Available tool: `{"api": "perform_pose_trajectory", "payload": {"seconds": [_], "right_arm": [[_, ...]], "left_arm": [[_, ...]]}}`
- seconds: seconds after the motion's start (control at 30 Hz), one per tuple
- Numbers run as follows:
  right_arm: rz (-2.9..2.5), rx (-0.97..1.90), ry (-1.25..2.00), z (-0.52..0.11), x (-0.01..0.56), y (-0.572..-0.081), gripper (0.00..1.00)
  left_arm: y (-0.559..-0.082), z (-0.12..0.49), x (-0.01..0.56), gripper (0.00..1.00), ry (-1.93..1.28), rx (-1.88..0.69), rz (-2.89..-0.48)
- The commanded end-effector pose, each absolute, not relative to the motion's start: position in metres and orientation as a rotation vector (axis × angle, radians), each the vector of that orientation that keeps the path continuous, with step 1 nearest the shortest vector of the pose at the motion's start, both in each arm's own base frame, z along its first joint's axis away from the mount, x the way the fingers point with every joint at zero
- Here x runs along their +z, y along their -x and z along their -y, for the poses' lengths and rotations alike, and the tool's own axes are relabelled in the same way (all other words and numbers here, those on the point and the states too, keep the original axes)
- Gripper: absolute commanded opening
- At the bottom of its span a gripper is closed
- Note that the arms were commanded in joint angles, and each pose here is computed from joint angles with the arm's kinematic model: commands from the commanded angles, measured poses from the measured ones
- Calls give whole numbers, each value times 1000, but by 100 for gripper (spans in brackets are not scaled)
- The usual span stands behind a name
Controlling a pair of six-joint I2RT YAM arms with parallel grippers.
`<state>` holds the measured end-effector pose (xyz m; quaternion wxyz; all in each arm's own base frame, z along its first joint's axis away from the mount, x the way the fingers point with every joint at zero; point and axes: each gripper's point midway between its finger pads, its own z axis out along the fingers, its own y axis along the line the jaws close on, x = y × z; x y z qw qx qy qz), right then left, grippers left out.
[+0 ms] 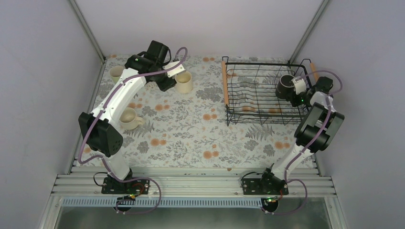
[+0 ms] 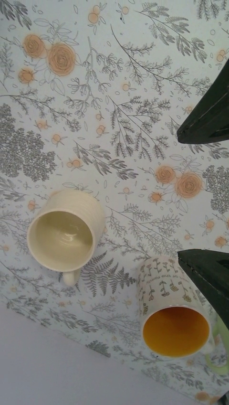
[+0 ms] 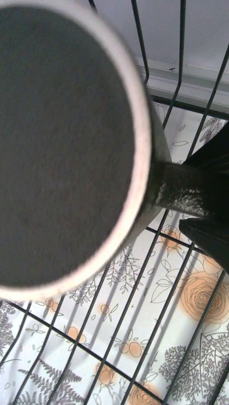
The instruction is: Unload the cups from the dish rack
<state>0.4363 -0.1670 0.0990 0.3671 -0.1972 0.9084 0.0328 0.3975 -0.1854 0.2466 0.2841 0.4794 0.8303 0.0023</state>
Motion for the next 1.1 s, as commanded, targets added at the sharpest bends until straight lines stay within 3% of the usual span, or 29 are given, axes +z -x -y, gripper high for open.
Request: {"api": "perform_pose_trajectory", "payload": {"seconds": [0.0, 0.17, 0.6, 0.9, 1.0, 1.07], "right_arm": [[-2266, 67, 502, 169, 132, -444, 17], [-2251, 10, 485, 172, 140, -441, 4], [-2259, 37, 404, 178, 143, -450, 4], [-2161, 90, 449, 150, 199, -449, 4], [-2106, 84, 471, 137, 226, -444, 4], [-2084, 105, 482, 127, 240, -440, 4]], "left_arm": [[-393, 195, 266, 56, -1258, -51, -2146], [-391, 197, 266, 55, -1251, -60, -2103], [-378, 200, 266, 52, -1264, -99, -2026], [-381, 212, 288, 45, -1191, -168, -1930], [-385, 218, 295, 50, -1167, -184, -1892], [-388, 223, 303, 61, -1149, -195, -1862]]}}
